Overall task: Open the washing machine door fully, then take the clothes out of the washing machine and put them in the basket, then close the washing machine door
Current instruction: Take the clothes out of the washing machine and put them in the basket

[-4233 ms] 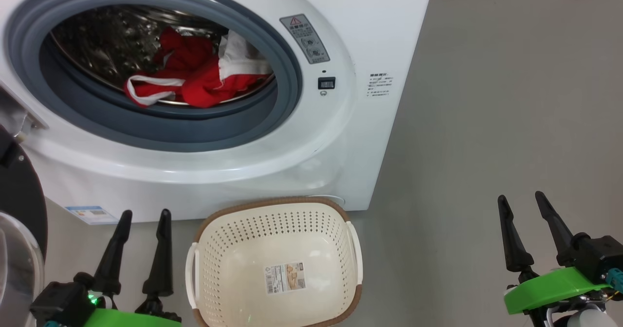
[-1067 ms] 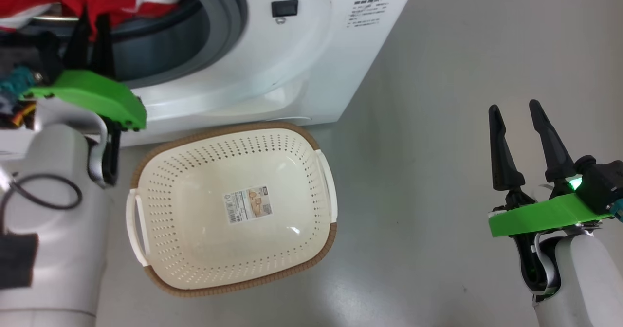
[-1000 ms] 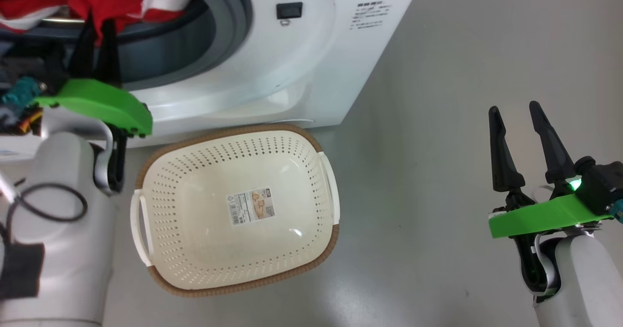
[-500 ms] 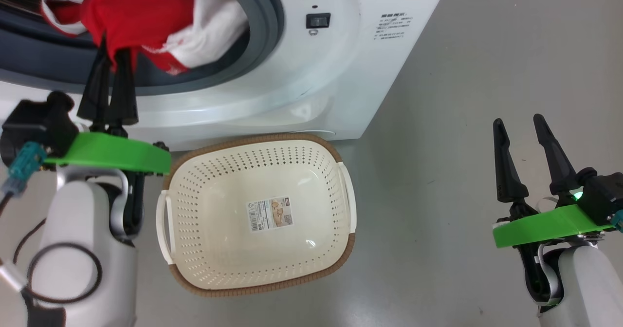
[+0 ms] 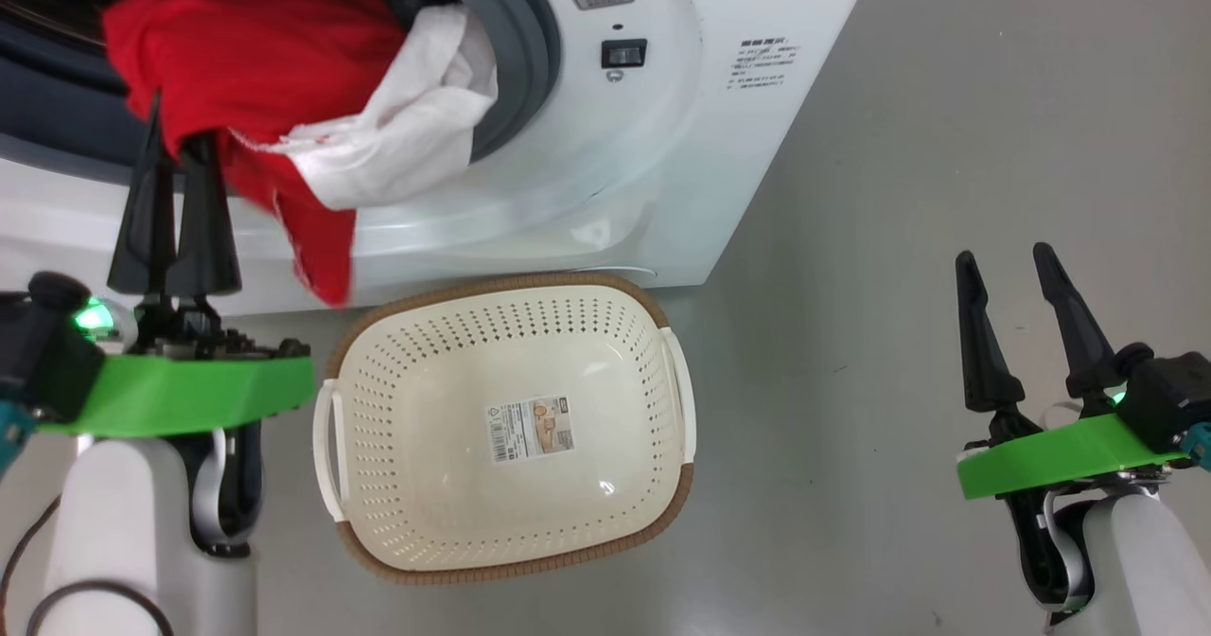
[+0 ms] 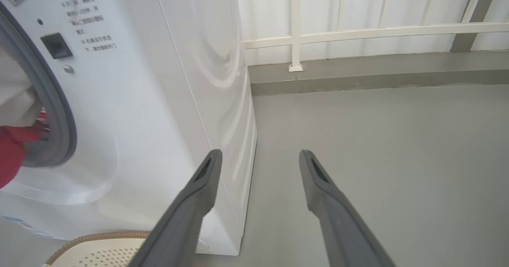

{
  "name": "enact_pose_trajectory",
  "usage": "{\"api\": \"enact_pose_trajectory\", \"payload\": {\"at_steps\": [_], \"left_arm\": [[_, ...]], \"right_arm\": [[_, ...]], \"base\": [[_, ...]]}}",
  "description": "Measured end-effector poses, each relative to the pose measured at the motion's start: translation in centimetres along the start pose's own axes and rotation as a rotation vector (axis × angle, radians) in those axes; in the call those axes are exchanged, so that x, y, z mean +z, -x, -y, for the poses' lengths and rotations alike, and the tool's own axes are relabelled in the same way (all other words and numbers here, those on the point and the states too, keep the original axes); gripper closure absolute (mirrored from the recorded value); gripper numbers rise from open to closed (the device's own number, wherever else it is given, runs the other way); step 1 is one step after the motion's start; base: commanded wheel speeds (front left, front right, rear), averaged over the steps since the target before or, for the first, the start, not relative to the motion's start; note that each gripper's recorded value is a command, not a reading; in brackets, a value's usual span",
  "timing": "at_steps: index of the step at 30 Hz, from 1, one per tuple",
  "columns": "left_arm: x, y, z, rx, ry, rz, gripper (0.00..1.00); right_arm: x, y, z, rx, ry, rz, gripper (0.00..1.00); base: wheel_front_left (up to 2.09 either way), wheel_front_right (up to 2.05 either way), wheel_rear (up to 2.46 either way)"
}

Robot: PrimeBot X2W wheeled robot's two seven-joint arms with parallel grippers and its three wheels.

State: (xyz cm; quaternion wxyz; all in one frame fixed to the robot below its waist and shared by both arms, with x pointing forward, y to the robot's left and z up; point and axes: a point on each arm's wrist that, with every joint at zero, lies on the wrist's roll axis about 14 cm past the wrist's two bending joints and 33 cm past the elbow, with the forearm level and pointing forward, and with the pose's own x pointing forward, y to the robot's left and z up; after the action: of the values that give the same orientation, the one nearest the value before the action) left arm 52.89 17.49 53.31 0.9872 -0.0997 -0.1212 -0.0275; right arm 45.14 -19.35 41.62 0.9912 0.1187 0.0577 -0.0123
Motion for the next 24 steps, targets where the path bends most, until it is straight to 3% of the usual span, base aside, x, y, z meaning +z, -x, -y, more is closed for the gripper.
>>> {"api": "enact_pose_trajectory", "payload": {"at_steps": [19,24], "left_arm": [[4.3,1.3,1.1,-0.007,0.030,0.125,1.00],[3.1,1.8,1.5,-0.016,0.037,0.087,1.00]], "right_arm": [[0.1,0.4,-0.3,0.009,-0.001,-0.002,0.00],[-0.4,0.6,-0.5,0.014,-0.001,-0.015,0.00]], "base": [[0.00,0.00,0.00],[0.00,0.00,0.00]]}}
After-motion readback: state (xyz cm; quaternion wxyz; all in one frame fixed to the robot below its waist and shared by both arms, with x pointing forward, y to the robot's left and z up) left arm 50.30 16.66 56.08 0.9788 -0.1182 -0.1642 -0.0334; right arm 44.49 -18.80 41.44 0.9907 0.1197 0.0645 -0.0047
